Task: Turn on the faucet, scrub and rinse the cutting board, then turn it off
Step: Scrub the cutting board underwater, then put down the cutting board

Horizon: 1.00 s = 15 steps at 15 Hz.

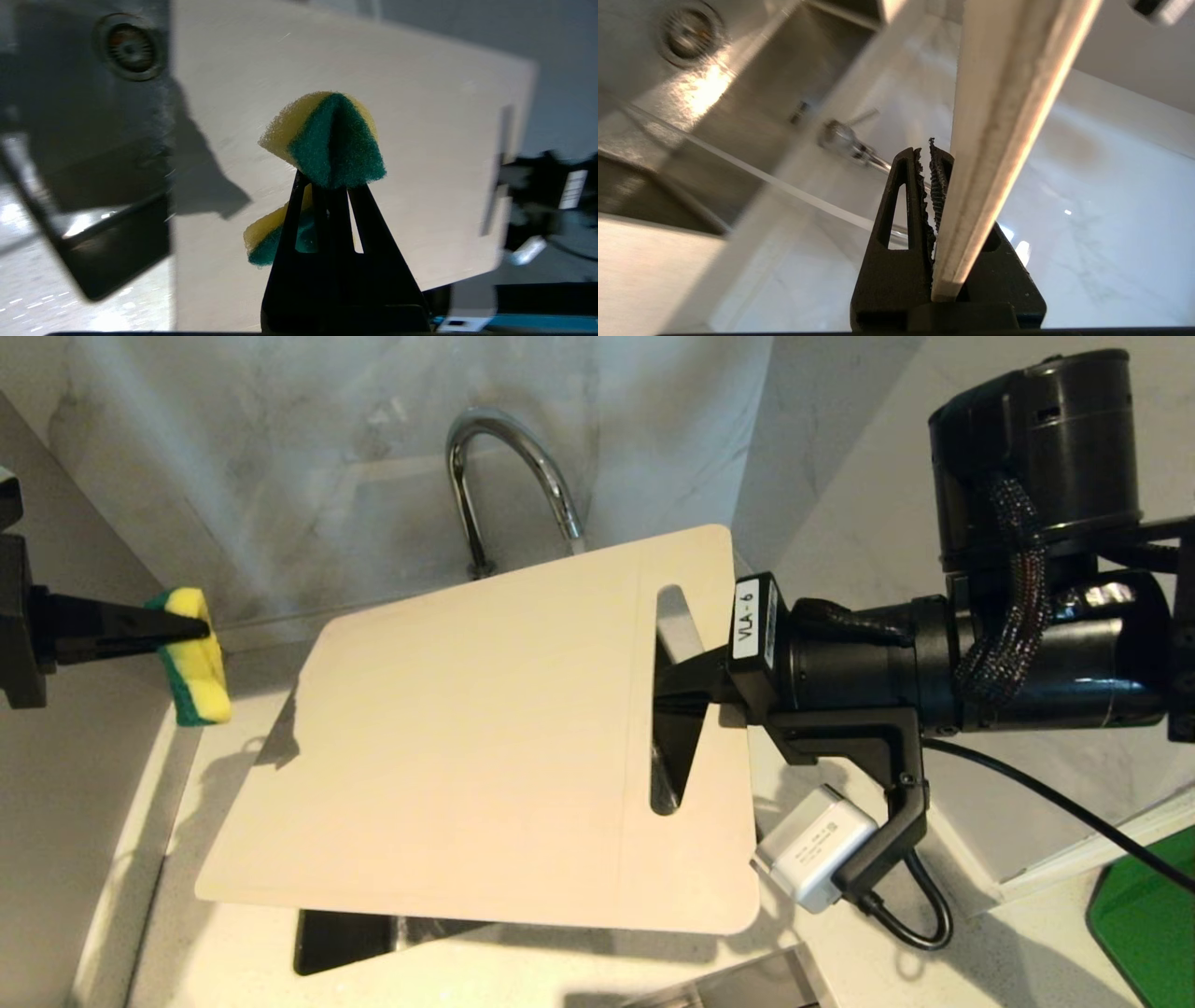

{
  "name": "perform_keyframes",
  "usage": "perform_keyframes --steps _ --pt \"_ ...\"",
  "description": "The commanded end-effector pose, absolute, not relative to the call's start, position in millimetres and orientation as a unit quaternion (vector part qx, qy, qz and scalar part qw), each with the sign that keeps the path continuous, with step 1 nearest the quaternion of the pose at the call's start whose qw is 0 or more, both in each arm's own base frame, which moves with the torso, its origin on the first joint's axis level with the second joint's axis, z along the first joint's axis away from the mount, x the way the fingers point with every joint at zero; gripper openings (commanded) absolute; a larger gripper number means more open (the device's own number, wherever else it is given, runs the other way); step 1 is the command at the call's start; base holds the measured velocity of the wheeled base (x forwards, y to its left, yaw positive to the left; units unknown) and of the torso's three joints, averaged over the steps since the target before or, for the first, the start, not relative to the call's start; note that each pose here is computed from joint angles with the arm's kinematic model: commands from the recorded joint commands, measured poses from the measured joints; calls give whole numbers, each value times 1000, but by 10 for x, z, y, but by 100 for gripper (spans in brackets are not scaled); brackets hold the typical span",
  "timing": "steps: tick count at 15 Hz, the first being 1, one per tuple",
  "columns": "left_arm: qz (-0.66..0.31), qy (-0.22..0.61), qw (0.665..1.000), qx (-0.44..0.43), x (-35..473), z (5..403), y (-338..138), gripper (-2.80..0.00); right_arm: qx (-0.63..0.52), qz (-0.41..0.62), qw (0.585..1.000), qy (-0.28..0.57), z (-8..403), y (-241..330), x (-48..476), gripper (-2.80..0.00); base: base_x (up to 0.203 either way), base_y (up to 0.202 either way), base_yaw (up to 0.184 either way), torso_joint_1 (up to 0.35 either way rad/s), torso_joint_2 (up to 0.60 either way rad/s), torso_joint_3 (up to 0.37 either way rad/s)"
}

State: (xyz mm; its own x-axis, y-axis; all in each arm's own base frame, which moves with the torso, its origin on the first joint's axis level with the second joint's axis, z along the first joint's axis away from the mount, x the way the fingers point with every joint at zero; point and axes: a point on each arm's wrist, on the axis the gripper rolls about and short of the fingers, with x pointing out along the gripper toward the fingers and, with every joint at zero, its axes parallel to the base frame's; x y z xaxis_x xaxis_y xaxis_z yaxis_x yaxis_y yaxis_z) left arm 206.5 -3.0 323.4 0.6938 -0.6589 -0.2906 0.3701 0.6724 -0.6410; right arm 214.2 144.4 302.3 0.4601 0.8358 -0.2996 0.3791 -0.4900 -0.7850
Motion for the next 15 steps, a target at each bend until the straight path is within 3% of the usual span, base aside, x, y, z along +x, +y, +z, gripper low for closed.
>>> perform_keyframes --steps 1,7,15 --pt "-314 247 872 -284 2031 3409 -158 -280 -787 349 335 -383 2970 1356 2010 -280 0 0 0 0 0 0" --pt "-263 256 887 -281 1998 3482 -171 -280 -754 333 423 -377 2640 1234 1835 -280 0 0 0 0 0 0" --pt "-252 266 887 -282 2070 3416 -172 -280 -743 353 455 -342 2479 1125 1696 -280 0 0 0 0 0 0"
